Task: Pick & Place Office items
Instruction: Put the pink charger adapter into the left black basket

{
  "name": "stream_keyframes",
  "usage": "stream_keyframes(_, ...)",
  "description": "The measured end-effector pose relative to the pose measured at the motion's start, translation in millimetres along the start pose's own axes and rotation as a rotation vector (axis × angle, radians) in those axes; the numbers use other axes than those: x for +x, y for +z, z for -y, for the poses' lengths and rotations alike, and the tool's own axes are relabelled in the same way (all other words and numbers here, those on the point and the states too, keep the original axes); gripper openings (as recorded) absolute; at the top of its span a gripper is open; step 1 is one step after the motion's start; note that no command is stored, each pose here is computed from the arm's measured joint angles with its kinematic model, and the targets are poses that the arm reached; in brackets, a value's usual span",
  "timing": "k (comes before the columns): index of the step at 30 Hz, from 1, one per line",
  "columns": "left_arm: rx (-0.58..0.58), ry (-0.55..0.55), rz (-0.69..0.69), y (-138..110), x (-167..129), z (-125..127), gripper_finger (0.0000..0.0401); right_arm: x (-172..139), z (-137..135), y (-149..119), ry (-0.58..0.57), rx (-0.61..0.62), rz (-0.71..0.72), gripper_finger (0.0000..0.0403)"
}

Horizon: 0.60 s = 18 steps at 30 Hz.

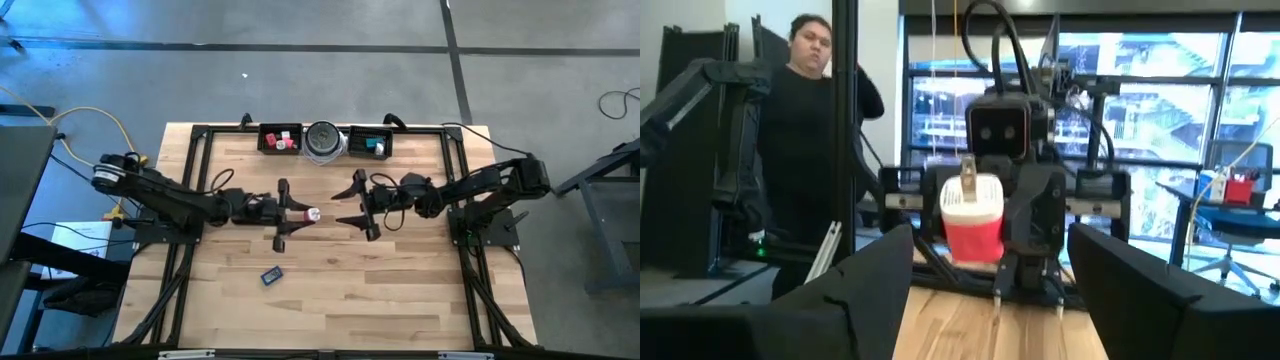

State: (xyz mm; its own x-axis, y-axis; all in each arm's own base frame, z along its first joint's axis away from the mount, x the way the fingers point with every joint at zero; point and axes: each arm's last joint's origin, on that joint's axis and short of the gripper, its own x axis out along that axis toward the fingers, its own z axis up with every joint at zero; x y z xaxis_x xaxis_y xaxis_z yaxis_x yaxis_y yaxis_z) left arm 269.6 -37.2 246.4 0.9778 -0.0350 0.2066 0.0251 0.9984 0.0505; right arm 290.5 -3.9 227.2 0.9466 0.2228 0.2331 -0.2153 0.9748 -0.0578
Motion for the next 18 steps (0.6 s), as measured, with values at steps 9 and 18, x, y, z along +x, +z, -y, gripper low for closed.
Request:
stream_keyframes(9, 0.015, -0.013, 0.015, -3.0, 25.5, -4.4, 0.0126, 8.6, -0.6, 7.6, 0.011, -0.007, 0.013, 0.0254)
stream_keyframes(18, 0.02, -0.058, 0.038, 1.1, 33.9, -2.7, 0.0126, 9.3, -2.2, 6.4, 0.018, -0.002, -0.001, 0.0254)
